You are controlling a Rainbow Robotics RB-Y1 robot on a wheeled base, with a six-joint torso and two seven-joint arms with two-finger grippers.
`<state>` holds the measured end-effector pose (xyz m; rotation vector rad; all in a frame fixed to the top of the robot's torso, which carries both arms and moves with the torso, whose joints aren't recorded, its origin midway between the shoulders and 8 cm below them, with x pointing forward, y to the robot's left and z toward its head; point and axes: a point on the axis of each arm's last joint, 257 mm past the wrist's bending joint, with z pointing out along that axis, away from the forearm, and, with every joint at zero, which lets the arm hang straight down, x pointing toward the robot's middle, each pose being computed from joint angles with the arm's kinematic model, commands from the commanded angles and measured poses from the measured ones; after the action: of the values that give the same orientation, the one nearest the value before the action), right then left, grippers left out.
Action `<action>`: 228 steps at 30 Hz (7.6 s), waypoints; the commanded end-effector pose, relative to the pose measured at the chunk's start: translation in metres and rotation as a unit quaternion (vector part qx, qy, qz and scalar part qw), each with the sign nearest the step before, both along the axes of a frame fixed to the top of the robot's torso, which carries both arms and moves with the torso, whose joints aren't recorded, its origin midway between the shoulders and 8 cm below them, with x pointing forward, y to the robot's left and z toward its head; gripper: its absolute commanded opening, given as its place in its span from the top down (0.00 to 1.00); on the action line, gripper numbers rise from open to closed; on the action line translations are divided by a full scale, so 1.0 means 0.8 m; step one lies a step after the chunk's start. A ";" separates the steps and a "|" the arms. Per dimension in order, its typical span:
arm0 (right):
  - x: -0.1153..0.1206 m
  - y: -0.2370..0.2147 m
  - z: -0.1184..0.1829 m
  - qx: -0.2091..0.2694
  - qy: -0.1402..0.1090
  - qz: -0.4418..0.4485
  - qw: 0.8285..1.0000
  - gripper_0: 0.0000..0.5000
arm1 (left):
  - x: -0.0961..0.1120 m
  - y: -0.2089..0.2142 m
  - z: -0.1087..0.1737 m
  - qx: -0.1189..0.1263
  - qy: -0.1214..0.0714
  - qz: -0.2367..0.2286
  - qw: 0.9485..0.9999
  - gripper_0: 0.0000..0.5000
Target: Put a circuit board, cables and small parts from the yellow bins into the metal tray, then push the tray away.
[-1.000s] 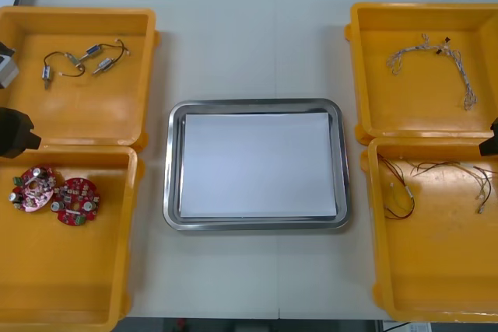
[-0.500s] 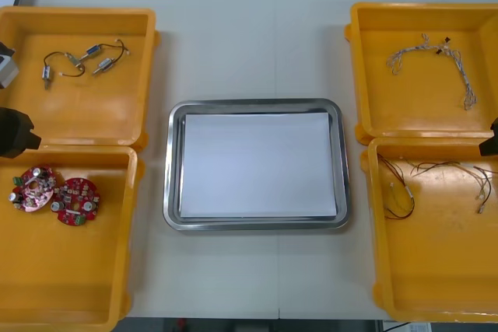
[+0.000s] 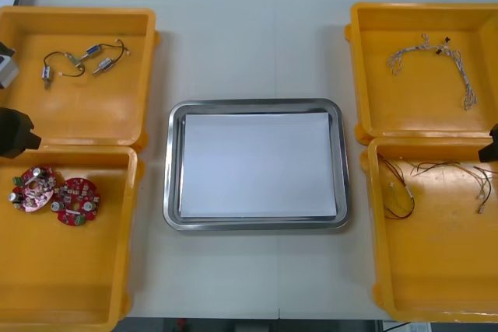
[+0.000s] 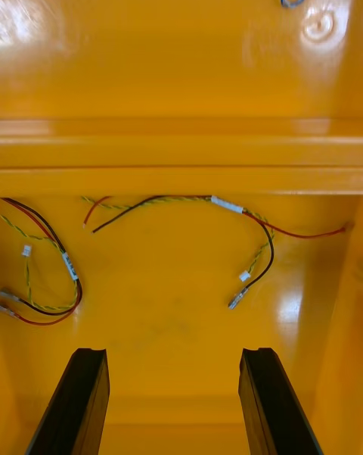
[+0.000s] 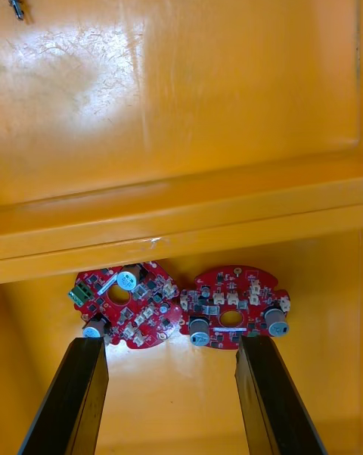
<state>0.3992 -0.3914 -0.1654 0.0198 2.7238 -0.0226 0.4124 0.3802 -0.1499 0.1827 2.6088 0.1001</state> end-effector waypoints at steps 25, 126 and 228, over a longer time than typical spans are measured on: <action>0.007 0.061 -0.075 0.044 0.021 -0.120 0.992 0.00 | -0.027 0.062 -0.021 0.000 -0.011 -0.008 1.000 0.00; -0.005 0.094 -0.121 0.065 -0.002 -0.147 0.987 1.00 | -0.026 0.101 -0.172 0.001 -0.034 -0.001 0.999 0.00; -0.026 -0.043 -0.121 -0.104 0.027 0.214 0.971 0.00 | -0.140 0.099 -0.171 -0.001 -0.024 0.006 1.000 0.00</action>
<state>0.3703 -0.4118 -0.2750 -0.5852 2.7301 -0.1183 0.2992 0.4606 -0.2974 0.0392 2.5850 0.0730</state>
